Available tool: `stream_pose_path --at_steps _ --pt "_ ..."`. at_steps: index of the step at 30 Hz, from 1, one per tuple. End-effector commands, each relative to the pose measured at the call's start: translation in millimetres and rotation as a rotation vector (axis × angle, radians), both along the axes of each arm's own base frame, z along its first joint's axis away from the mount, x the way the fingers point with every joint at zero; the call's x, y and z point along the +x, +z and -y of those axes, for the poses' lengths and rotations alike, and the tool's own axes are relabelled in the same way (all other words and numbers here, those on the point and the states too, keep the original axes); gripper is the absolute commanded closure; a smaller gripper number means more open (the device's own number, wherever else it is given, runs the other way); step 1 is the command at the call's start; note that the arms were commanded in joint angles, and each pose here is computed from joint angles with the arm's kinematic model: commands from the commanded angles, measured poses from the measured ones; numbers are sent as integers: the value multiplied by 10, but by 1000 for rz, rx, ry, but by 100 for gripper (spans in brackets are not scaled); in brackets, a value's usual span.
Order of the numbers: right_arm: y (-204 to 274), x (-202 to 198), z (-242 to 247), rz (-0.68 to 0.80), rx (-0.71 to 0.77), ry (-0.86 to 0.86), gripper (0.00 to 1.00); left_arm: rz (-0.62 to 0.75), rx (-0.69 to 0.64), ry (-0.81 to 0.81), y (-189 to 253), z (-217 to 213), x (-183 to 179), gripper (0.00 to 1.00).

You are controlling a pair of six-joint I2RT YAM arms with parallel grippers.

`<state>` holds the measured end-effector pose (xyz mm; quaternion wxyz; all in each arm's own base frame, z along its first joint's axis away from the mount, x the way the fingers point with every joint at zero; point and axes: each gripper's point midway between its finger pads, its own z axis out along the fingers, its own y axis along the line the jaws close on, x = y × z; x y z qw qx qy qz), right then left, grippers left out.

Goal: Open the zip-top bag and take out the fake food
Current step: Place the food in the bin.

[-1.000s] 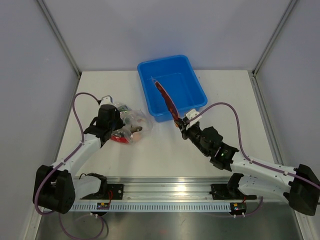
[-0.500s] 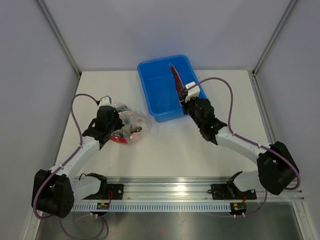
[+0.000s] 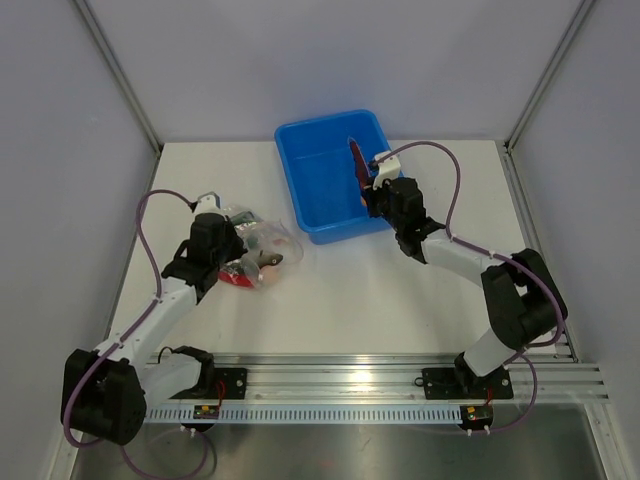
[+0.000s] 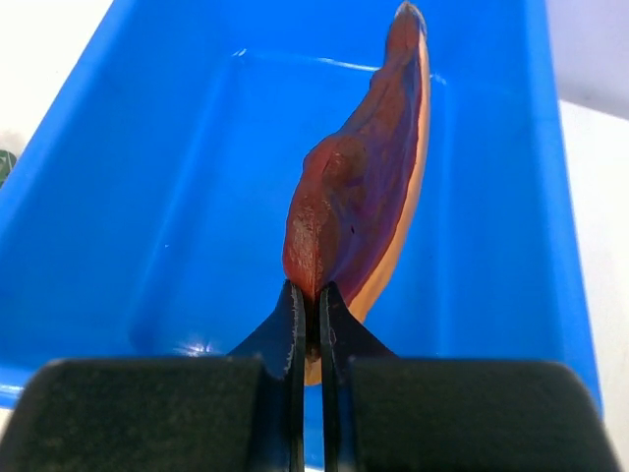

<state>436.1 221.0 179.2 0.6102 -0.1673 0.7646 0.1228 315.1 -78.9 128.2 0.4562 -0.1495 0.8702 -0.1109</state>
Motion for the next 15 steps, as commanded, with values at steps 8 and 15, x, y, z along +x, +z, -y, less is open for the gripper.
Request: stream_pose_path --at_steps 8,15 --pt "409 246 -120 38 118 -23 62 106 -22 5 198 -19 15 95" --pt "513 180 -36 67 132 -48 37 109 -25 24 206 -45 6 98"
